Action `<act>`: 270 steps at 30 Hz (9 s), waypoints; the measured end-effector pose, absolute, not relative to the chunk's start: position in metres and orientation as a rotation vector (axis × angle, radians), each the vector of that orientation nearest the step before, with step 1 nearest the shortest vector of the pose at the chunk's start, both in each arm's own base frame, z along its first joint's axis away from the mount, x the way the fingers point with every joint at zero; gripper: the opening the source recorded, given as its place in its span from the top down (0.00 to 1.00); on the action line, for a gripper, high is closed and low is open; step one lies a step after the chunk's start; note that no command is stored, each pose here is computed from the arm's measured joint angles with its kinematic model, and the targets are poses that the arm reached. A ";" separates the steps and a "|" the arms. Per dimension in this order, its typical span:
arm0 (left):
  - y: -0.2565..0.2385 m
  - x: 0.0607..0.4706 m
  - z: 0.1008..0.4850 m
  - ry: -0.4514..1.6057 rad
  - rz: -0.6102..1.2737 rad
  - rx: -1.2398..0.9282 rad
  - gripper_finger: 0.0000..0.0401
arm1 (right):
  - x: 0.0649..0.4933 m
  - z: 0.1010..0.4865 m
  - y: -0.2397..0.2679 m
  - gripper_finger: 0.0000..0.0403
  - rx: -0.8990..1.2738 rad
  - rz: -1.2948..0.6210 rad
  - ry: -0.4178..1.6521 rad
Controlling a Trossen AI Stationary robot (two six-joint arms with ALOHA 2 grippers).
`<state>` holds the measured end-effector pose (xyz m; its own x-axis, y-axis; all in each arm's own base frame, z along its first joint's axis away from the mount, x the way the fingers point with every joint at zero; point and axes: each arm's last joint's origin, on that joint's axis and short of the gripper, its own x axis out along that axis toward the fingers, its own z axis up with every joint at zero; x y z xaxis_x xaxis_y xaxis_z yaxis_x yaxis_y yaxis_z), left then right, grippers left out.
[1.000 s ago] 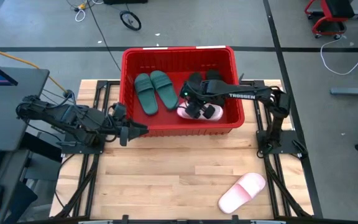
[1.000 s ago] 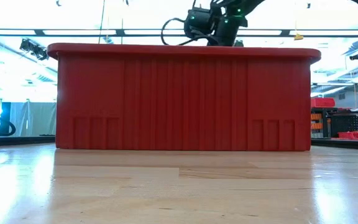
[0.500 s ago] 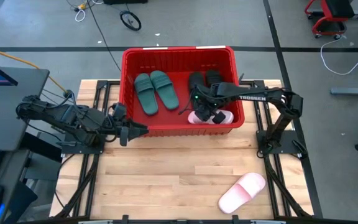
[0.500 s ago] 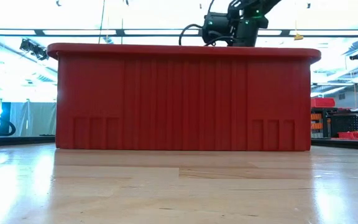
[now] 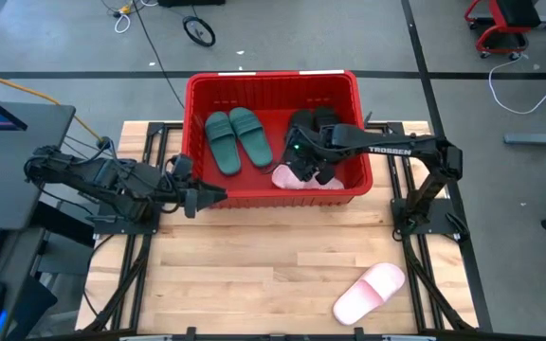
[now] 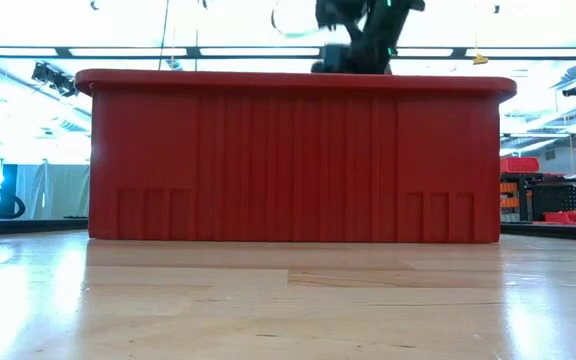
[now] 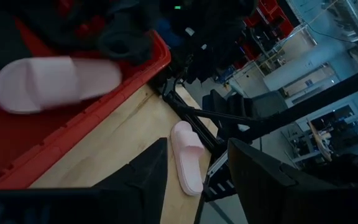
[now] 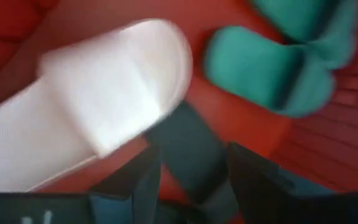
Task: Pick and place slides into bin
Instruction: Put the pink slide into the container
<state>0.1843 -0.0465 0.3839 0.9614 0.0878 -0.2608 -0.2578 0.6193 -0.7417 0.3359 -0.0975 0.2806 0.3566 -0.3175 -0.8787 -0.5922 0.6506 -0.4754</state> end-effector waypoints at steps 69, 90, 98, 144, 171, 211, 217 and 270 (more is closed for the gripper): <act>-0.077 0.225 0.356 0.320 0.215 -0.925 0.57 | 0.124 0.156 0.108 0.61 1.277 -0.170 1.692; -0.079 0.224 0.356 0.329 0.200 -0.923 0.57 | 0.134 0.152 0.115 0.61 1.298 -0.127 1.651; -0.089 0.220 0.356 0.349 0.161 -0.915 0.57 | 0.144 0.159 0.120 0.61 1.342 -0.013 1.530; -0.254 0.488 0.189 0.404 -0.317 -0.664 0.57 | 0.162 0.146 0.129 0.61 1.300 -0.009 1.367; -0.237 0.507 0.118 0.467 -0.195 -0.751 0.57 | 0.165 0.147 0.128 0.61 1.297 -0.041 1.268; -0.195 0.533 0.133 0.318 -0.079 -0.816 0.57 | 0.172 0.155 0.132 0.70 1.350 0.001 1.173; -0.196 0.538 0.146 0.338 -0.079 -0.765 0.57 | 0.173 0.157 0.133 0.91 1.350 0.019 1.165; -0.052 0.339 0.528 -0.197 0.124 -0.242 0.57 | 0.290 0.362 -0.062 0.95 0.872 -0.274 0.383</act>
